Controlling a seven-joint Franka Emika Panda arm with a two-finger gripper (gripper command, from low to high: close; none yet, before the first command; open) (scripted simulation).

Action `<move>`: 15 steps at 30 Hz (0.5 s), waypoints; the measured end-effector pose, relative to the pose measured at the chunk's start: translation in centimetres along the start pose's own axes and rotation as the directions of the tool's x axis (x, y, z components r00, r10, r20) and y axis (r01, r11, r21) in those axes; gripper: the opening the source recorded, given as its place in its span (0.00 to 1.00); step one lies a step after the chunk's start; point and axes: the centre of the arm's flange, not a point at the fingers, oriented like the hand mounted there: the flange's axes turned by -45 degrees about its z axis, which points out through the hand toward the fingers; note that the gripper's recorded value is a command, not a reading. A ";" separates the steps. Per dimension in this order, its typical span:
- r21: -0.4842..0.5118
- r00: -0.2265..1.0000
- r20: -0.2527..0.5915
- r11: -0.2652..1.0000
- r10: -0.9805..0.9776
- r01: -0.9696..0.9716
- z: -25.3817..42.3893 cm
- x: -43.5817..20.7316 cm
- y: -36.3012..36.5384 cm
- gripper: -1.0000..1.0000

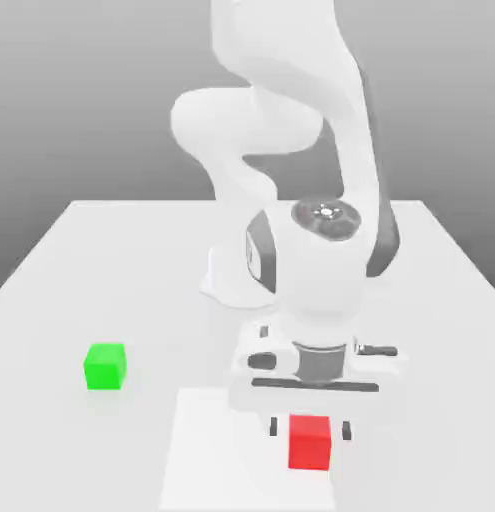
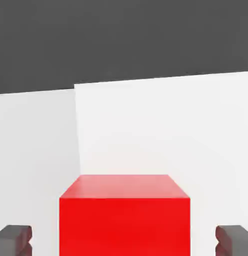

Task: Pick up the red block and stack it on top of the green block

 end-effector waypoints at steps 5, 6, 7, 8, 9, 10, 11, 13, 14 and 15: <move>0.000 1.000 -0.001 1.000 0.000 0.000 0.1 0.0 0.0 0.00; 0.000 1.000 -0.001 1.000 0.001 -0.001 -0.7 0.0 0.0 0.00; 0.000 1.000 -0.001 1.000 0.001 -0.001 -1.6 0.1 0.0 0.00; 0.000 1.000 -0.001 1.000 0.001 -0.001 -2.7 0.1 0.0 0.00; 0.000 1.000 -0.001 1.000 0.001 -0.001 -3.7 0.1 0.0 0.00; 0.000 1.000 -0.001 1.000 0.000 0.000 -4.8 0.0 0.0 0.00; -0.004 1.000 -0.001 1.000 0.026 -0.026 -5.7 0.0 0.8 0.00; -0.020 0.978 -0.006 0.978 0.206 -0.207 -6.7 -0.1 6.9 0.00; -0.027 0.955 -0.009 0.955 0.295 -0.295 -7.1 -0.5 9.7 0.00; -0.032 0.921 -0.012 0.920 0.390 -0.391 -7.5 -1.1 12.8 0.00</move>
